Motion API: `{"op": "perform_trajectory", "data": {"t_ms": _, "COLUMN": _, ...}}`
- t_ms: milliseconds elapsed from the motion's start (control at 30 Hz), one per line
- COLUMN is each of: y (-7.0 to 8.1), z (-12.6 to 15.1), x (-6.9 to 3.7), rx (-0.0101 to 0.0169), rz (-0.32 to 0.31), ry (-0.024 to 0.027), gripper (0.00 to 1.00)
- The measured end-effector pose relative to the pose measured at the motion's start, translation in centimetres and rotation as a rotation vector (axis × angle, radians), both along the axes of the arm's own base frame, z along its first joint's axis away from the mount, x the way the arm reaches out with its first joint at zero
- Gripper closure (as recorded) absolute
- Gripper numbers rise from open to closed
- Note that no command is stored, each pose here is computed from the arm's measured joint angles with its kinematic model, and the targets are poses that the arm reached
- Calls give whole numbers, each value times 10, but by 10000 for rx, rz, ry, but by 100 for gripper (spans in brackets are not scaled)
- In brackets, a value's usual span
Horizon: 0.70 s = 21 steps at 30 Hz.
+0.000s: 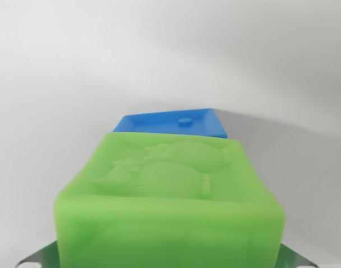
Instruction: Stack cube
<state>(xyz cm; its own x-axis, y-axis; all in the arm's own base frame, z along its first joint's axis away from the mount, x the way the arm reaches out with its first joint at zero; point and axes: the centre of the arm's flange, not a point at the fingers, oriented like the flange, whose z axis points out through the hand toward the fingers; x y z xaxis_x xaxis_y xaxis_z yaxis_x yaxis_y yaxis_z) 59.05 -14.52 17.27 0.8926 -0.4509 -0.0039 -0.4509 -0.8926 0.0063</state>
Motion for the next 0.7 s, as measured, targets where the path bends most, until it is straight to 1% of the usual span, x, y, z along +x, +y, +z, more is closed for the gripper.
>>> {"op": "perform_trajectory", "data": {"t_ms": 133, "y": 0, "z": -2, "x": 0, "rx": 2, "rz": 1, "ry": 7, "gripper": 100}}
{"op": "perform_trajectory", "data": {"t_ms": 300, "y": 0, "z": -3, "x": 0, "rx": 2, "rz": 2, "ry": -5, "gripper": 100}}
{"op": "perform_trajectory", "data": {"t_ms": 333, "y": 0, "z": -3, "x": 0, "rx": 2, "rz": 2, "ry": -6, "gripper": 0}}
{"op": "perform_trajectory", "data": {"t_ms": 700, "y": 0, "z": -3, "x": 0, "rx": 3, "rz": 1, "ry": -9, "gripper": 0}}
